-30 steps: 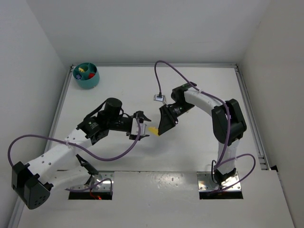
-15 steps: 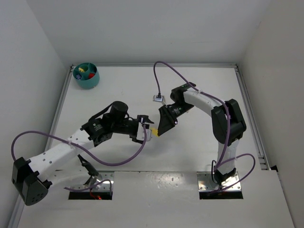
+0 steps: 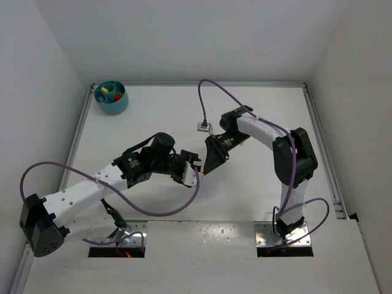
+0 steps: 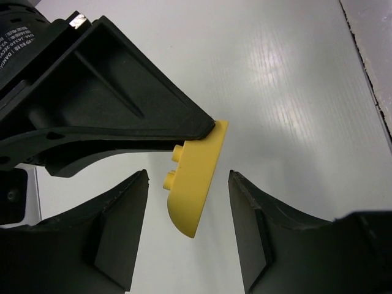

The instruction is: Sort the legos into containers by color

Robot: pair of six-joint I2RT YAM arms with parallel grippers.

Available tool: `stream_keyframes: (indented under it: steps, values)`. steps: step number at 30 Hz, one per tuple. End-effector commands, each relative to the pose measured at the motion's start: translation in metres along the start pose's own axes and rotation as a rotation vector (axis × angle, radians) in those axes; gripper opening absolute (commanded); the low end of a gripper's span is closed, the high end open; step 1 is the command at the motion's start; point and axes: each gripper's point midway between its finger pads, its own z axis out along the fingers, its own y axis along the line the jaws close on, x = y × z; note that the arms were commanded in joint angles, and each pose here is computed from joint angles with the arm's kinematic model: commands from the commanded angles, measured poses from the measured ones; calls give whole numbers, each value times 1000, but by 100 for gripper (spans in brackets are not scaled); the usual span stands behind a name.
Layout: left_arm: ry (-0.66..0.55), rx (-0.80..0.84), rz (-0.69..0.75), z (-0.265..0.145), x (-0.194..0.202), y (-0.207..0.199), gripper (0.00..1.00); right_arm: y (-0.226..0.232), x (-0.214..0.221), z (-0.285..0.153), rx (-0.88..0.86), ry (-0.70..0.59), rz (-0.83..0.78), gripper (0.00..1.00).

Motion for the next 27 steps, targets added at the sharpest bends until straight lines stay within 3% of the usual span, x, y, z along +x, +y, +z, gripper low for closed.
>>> stream_keyframes:
  steps: [1, 11, 20, 27]
  values:
    - [-16, -34, 71, -3, -18, 16, 60, 6, -10, 1, -6, -7, 10, 0]
    - [-1, -1, 87, 5, -23, 11, 57, -14, -9, 1, 62, 12, 67, 0]
    - [19, 21, 86, 11, -19, 5, 49, -10, -12, 1, 69, -2, 82, 0]
    - [51, 24, 74, 11, -13, 1, 49, -7, -14, 1, 62, -10, 64, 0]
